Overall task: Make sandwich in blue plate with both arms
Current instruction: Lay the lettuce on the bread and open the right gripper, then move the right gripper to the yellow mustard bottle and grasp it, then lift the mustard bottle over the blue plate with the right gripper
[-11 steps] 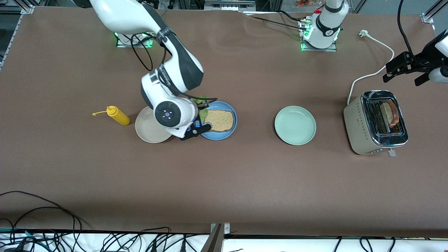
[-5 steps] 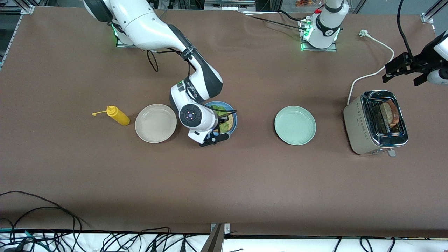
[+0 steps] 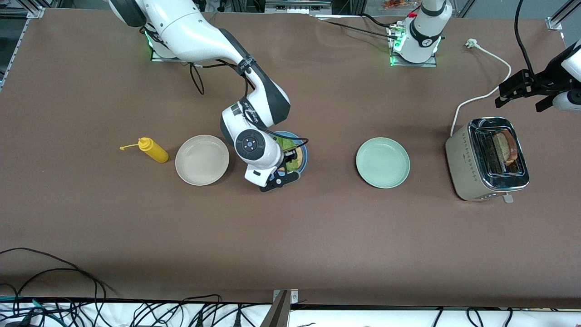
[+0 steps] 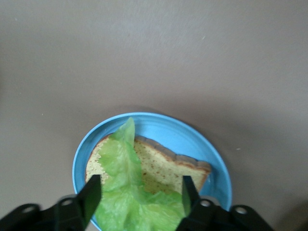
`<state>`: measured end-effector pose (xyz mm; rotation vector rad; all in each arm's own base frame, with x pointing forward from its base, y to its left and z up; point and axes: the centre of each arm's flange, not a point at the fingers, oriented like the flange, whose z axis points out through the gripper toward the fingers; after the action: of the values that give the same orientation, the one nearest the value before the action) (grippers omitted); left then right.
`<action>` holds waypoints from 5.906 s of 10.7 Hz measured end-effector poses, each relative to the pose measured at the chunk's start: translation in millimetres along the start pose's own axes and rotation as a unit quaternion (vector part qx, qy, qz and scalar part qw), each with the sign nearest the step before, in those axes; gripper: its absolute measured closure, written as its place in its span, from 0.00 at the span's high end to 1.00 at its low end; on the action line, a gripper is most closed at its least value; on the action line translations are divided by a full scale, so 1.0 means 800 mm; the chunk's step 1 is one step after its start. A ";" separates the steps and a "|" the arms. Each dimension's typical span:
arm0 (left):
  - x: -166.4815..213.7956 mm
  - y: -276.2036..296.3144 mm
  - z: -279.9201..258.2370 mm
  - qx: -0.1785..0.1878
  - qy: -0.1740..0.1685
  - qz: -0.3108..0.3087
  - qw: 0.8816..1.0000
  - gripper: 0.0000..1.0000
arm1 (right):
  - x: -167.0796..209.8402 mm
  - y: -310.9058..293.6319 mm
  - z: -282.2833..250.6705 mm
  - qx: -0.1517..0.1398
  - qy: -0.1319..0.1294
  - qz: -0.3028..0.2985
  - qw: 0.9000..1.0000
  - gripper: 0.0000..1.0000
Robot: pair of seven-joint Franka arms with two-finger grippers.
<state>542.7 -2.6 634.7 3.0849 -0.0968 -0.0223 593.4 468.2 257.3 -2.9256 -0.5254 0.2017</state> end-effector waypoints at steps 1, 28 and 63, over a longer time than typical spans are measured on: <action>0.000 0.000 0.001 0.000 -0.001 0.000 1.000 1.00 | 0.001 0.006 -0.020 -0.019 0.008 -0.007 1.000 0.87; 0.003 0.001 0.009 -0.001 -0.010 0.001 1.000 1.00 | -0.261 0.762 -0.056 0.255 0.109 -0.502 0.819 1.00; 0.003 -0.006 0.010 -0.001 -0.011 -0.004 1.000 1.00 | -0.065 0.277 -0.166 0.075 -0.107 -0.393 0.910 0.15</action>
<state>545.2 1.9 626.6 3.0837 -0.0840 -0.0563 640.0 226.6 351.9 -2.3159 -1.5718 0.4223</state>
